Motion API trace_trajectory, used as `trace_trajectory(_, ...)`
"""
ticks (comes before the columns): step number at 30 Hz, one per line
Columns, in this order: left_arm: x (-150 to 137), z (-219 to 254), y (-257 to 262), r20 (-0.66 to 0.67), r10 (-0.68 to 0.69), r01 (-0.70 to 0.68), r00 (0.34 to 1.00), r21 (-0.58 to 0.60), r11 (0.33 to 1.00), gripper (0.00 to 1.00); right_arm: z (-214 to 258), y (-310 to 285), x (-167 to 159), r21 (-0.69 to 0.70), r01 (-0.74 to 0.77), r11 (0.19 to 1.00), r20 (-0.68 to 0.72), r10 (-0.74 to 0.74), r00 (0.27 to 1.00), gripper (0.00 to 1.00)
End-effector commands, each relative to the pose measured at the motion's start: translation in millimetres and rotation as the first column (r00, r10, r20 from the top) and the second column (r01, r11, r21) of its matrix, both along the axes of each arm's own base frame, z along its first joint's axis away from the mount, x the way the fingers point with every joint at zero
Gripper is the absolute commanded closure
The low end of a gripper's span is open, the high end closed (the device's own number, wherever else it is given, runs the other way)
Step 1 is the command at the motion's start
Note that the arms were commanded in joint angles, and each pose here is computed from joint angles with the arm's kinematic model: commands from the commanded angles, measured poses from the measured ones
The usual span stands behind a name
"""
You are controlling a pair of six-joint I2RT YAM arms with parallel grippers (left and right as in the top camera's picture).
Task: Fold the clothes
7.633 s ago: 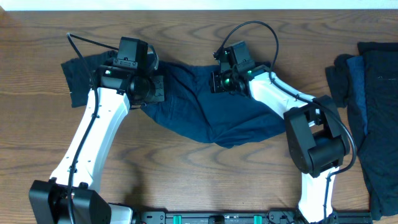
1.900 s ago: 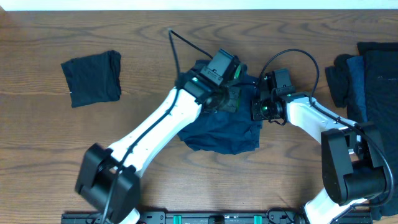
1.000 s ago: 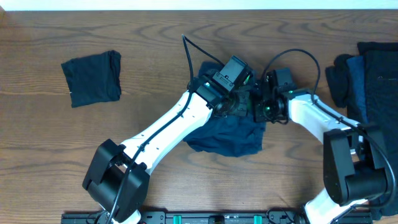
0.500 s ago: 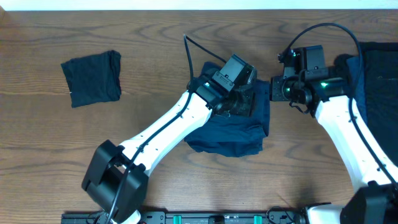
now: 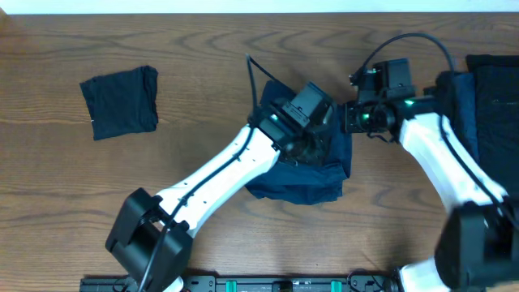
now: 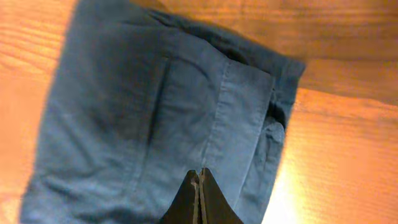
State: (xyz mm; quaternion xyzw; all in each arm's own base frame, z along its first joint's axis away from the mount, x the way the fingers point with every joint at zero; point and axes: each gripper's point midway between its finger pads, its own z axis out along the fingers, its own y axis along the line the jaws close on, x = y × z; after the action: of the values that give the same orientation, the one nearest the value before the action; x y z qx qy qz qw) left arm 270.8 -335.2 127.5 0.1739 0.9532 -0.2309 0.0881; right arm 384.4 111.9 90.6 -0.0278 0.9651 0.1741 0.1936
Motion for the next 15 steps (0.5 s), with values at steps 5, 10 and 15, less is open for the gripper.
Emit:
trace_trajectory(5, -9, -57, -3, -0.041, -0.033, 0.035, 0.999, 0.057, 0.998, 0.94, -65, 2, 22, -0.022, -0.029, 0.999, -0.048, 0.028, 0.998, 0.99)
trace_trajectory(10, -16, -95, -5, -0.114, -0.043, 0.052, 0.993, 0.076, 0.996, 0.94, -96, 2, 22, -0.028, -0.030, 0.999, -0.094, 0.027, 0.995, 0.99)
trace_trajectory(15, -33, -132, -6, -0.243, -0.059, 0.082, 0.968, 0.087, 0.993, 0.94, -117, -3, 16, -0.055, -0.025, 0.998, -0.143, 0.017, 0.990, 0.99)
